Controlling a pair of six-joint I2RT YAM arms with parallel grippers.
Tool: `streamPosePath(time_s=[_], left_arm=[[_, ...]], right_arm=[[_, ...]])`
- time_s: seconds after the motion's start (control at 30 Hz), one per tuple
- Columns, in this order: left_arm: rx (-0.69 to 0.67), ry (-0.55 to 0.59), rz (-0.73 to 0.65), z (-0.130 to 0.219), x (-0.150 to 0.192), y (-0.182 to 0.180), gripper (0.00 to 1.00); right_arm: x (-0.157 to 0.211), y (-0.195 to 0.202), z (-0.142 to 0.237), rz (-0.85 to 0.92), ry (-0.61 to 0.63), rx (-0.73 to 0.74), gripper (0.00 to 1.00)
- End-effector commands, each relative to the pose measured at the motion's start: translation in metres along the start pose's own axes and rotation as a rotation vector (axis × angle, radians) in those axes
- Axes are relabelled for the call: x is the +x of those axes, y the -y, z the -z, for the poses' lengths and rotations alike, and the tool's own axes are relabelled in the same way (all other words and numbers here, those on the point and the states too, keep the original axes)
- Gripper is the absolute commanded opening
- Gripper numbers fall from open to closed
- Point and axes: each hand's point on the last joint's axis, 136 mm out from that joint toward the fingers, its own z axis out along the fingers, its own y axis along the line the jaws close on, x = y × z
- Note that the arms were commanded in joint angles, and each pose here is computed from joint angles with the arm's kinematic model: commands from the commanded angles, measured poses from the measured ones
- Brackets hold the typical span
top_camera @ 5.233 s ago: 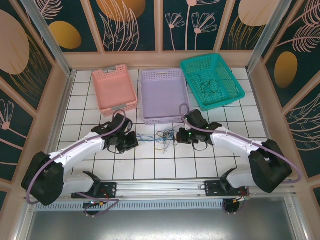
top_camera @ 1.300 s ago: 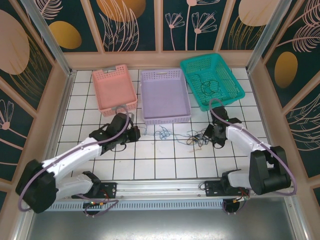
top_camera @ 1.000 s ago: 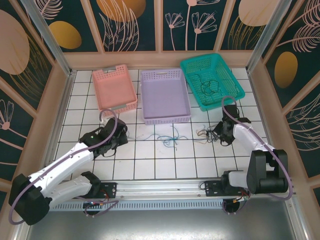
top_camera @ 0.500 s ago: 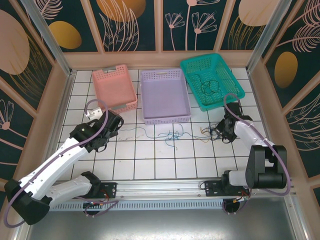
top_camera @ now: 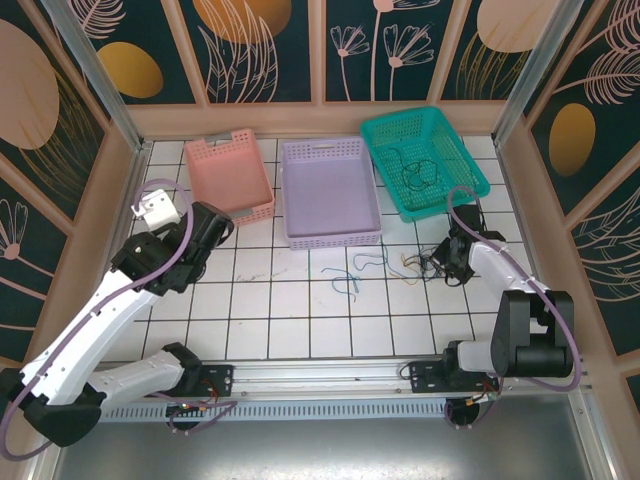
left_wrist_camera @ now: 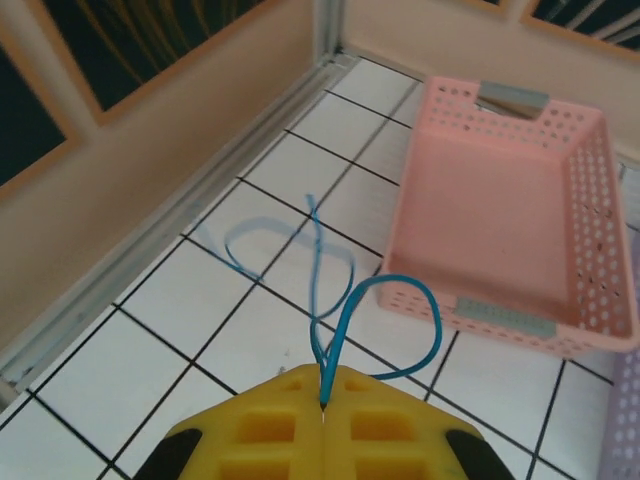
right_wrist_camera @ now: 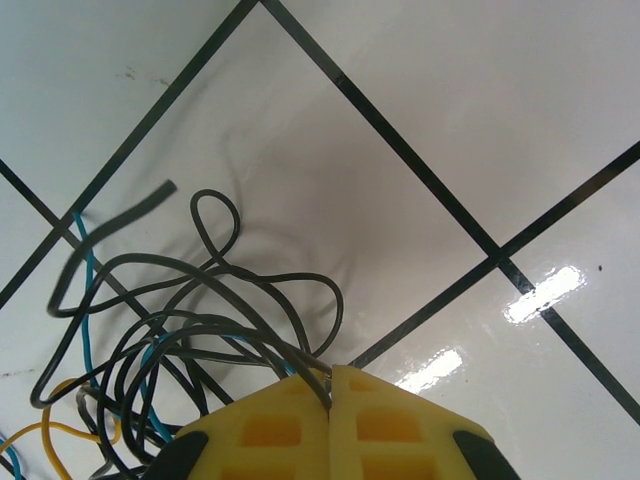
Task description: Untangle the cables
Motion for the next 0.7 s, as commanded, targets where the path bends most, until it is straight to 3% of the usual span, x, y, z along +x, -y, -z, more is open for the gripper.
streamPosePath(time_s=[0.0,0.07,0.17,0.27,0.4,0.57,0.67], left_arm=[[0.197,-0.018,-0.017,0.004,-0.002,0.040,0.00],[0.279,-0.042,0.002,0.010,-0.004,0.055,0.00],[0.395,-0.086,0.009,0.023,-0.013,0.086,0.00],[0.500,-0.139,0.030,0.035,-0.020,0.118,0.00],[0.707,-0.192,0.068,0.060,-0.031,0.167,0.00],[0.991,-0.268,0.013,0.098,-0.039,0.227,0.00],[1.096,-0.321,-0.004,0.112,-0.039,0.253,0.00]], right_arm=[[-0.008,-0.012,0.004,0.038,0.018,-0.030,0.00],[-0.007,-0.018,0.009,0.058,0.021,-0.040,0.04],[-0.009,-0.028,0.024,0.070,0.045,-0.077,0.32],[-0.010,-0.049,0.050,0.083,0.074,-0.164,0.47],[-0.012,-0.083,0.100,0.089,0.121,-0.315,0.52],[-0.016,-0.129,0.181,0.108,0.215,-0.573,0.53],[-0.012,-0.152,0.217,0.078,0.193,-0.740,0.57]])
